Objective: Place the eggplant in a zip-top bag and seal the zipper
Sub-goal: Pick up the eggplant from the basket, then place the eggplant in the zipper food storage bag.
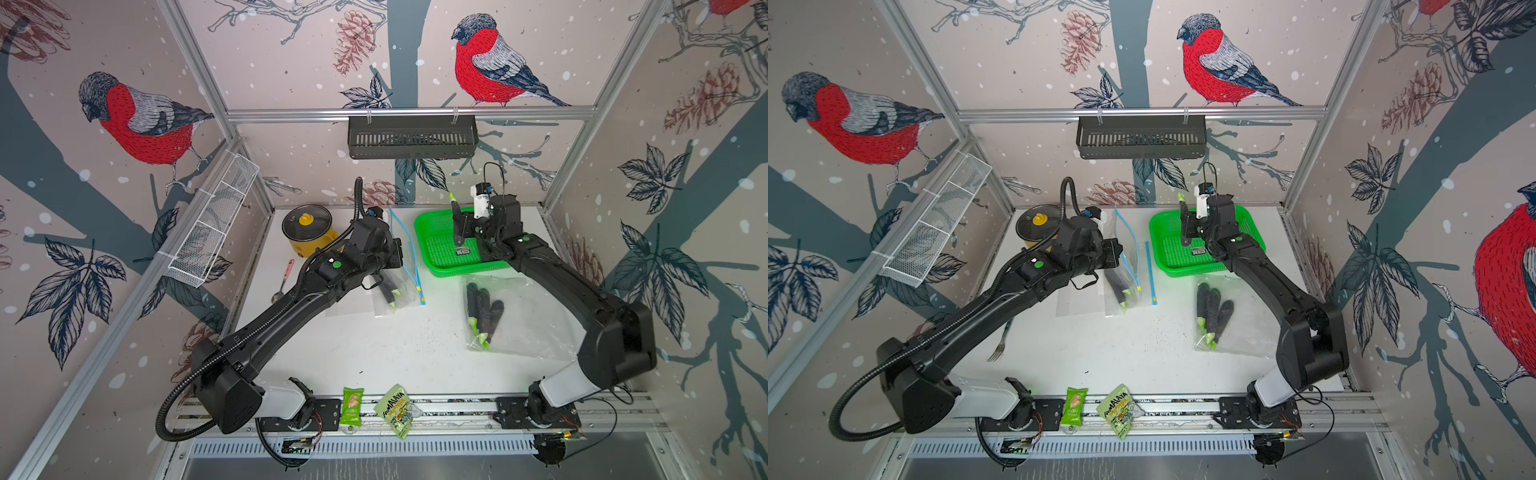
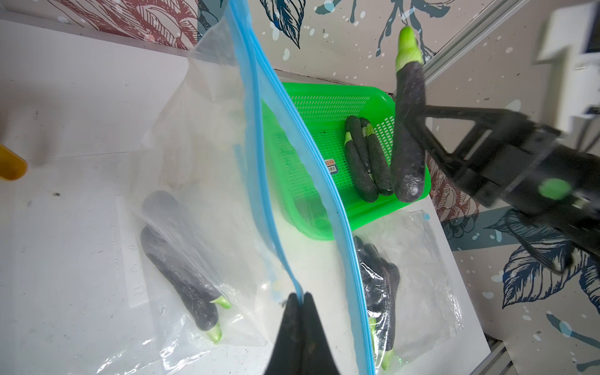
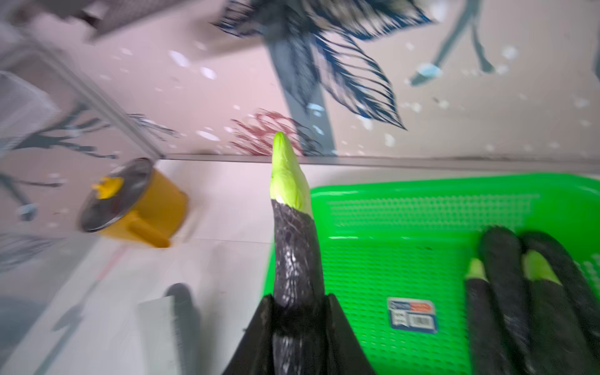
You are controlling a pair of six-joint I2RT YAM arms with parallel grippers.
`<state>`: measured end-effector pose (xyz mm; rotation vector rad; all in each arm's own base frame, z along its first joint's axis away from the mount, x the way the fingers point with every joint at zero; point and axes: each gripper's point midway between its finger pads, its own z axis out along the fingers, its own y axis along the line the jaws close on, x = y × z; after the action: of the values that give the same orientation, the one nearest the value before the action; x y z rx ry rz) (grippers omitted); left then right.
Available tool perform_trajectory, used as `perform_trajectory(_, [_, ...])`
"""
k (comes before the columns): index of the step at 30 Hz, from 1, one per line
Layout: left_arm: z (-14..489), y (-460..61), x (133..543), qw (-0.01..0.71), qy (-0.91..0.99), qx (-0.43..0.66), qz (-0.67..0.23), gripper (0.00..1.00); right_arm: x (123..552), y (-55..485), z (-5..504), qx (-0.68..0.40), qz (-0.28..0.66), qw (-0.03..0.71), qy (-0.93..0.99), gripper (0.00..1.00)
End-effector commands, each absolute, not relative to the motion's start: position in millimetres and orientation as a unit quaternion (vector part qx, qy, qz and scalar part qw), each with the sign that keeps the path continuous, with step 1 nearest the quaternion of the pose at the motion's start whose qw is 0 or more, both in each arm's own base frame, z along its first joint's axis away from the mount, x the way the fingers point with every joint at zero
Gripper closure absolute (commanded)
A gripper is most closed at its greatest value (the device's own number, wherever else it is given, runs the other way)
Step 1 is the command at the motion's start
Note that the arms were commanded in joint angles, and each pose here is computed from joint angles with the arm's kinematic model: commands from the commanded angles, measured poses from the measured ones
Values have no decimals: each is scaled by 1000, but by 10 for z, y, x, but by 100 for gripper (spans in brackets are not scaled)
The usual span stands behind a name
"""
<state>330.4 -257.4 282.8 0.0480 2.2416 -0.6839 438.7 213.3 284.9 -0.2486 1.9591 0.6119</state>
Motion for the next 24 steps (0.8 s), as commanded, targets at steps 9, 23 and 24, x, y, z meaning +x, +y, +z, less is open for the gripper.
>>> perform_trajectory(9, [3012,-2605,3311,403,867,16,-292,100,3359,3169,4122,-214,379,641,632,74])
perform_trajectory(23, [3065,-2553,3276,411,862,11,-294,100,3388,3503,3554,-195,390,610,661,73])
perform_trajectory(24, [3061,-2553,3281,411,863,11,-294,100,3398,3497,3529,-193,387,608,666,72])
